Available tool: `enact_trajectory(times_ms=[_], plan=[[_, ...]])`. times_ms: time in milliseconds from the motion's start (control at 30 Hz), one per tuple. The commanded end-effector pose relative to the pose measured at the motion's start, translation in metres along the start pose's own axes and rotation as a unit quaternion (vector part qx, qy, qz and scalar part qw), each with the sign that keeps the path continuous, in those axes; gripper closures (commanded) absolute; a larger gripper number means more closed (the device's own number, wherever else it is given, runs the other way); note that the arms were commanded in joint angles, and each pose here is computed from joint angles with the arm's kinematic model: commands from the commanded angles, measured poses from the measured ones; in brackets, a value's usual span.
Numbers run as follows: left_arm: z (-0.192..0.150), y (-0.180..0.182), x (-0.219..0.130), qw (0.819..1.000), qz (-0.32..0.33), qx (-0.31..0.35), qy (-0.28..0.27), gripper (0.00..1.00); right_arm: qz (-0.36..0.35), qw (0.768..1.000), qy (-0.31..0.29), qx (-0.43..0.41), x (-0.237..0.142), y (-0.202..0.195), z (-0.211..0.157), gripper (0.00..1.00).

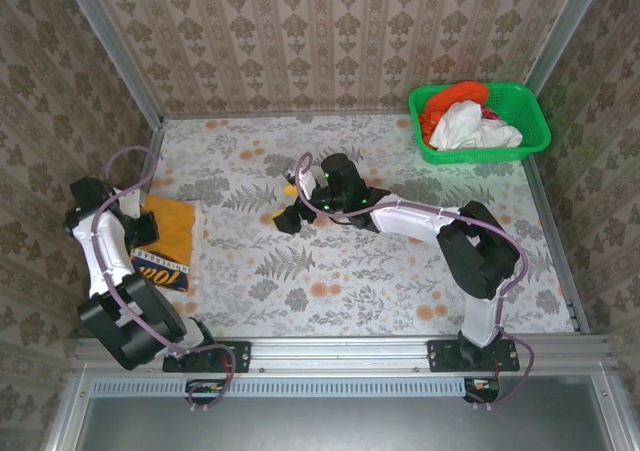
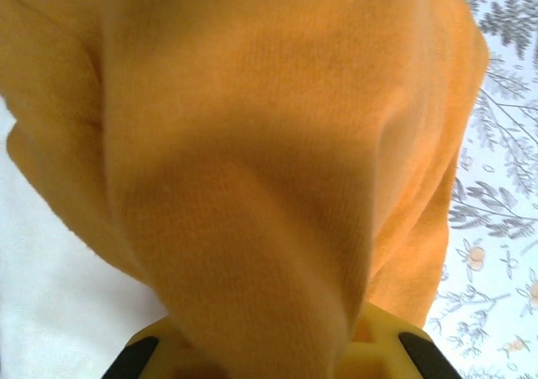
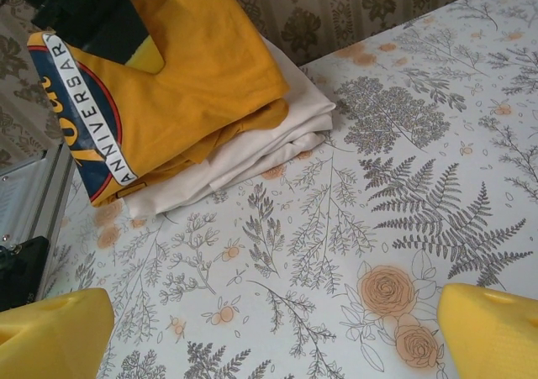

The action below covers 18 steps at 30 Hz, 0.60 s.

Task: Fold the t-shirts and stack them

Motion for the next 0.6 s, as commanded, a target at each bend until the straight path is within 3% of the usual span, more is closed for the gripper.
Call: enact_trajectory(times_ms=[0, 33, 100, 133, 233, 267, 433, 567], plan=[[0.005, 0.016, 0.012, 0.999, 0.037, -0.033, -0.001, 0.8, 0.017, 1.0, -0.001, -0.001, 0.001, 0.004, 0.005, 0.0], [0.006, 0.019, 0.014, 0.999, 0.041, -0.035, 0.0, 0.7, 0.016, 1.0, -0.001, -0.001, 0.002, 0.004, 0.004, 0.0], [0.007, 0.02, 0.018, 0.999, 0.034, -0.035, -0.001, 0.66, 0.015, 1.0, 0.0, 0.0, 0.001, 0.004, 0.003, 0.0], [0.009, 0.022, 0.018, 0.998, 0.039, -0.038, -0.002, 0.57, 0.014, 1.0, 0.001, 0.0, 0.002, 0.004, 0.002, 0.0], [0.01, 0.028, 0.013, 0.996, 0.069, -0.051, -0.002, 0.06, 0.011, 1.0, -0.003, 0.001, 0.001, 0.003, 0.001, 0.0], [0.011, 0.028, 0.009, 0.996, 0.078, -0.053, -0.008, 0.0, 0.01, 1.0, -0.002, 0.002, 0.001, 0.002, 0.0, 0.0], [0.018, 0.022, -0.025, 0.988, 0.129, -0.055, -0.068, 0.0, 0.006, 1.0, -0.002, 0.007, -0.001, -0.002, -0.002, 0.0], [0.024, 0.01, -0.037, 0.985, 0.129, -0.078, -0.086, 0.0, 0.005, 1.0, -0.004, 0.012, 0.0, -0.003, -0.002, 0.0]])
Point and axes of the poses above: each hand's point on the last joint's axis, 136 mm out from that joint toward the fingers, its own x axis out along the fingers, its own y axis along the line the jaws close on, z = x × y, the point moved 5 cm from there along -x, back along the fingers, and after that the axes turned 4 degrees about -x, right-handed, at the moved point
